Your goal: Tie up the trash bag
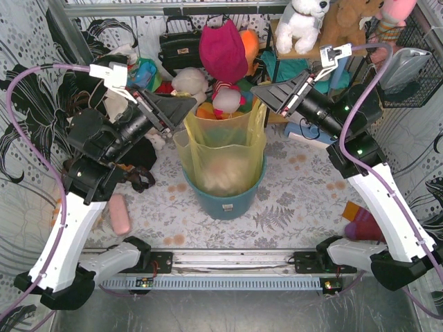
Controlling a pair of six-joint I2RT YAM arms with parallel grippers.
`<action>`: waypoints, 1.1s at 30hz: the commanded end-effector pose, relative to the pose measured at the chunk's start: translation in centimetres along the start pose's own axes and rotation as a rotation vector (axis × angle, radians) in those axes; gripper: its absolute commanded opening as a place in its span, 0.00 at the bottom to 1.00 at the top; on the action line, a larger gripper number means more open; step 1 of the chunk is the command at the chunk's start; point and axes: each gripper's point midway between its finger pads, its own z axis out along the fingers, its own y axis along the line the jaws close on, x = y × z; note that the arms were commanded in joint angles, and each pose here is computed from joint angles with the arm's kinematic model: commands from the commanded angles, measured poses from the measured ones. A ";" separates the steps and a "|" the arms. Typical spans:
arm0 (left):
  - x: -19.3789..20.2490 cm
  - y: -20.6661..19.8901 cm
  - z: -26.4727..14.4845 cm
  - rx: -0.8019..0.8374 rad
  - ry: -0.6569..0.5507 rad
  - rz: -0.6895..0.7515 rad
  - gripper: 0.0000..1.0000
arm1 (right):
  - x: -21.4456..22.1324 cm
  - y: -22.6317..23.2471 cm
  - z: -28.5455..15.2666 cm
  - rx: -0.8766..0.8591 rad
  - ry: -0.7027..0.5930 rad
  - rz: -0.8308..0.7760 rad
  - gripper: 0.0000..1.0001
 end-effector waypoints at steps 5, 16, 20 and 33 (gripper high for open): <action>-1.8 0.2 0.8 -0.026 -0.037 0.049 0.18 | -2.5 0.6 -0.6 0.053 -0.076 -0.059 0.00; -6.6 -4.4 1.6 0.101 -0.097 0.141 0.00 | -5.6 6.8 -0.5 -0.092 -0.115 -0.138 0.00; -4.0 -2.2 2.3 0.061 -0.038 0.108 0.00 | -3.2 5.1 -0.7 -0.063 -0.077 -0.087 0.00; -2.5 -0.9 -1.3 -0.036 -0.044 0.064 0.57 | -0.4 1.8 -1.9 0.060 -0.003 -0.096 0.42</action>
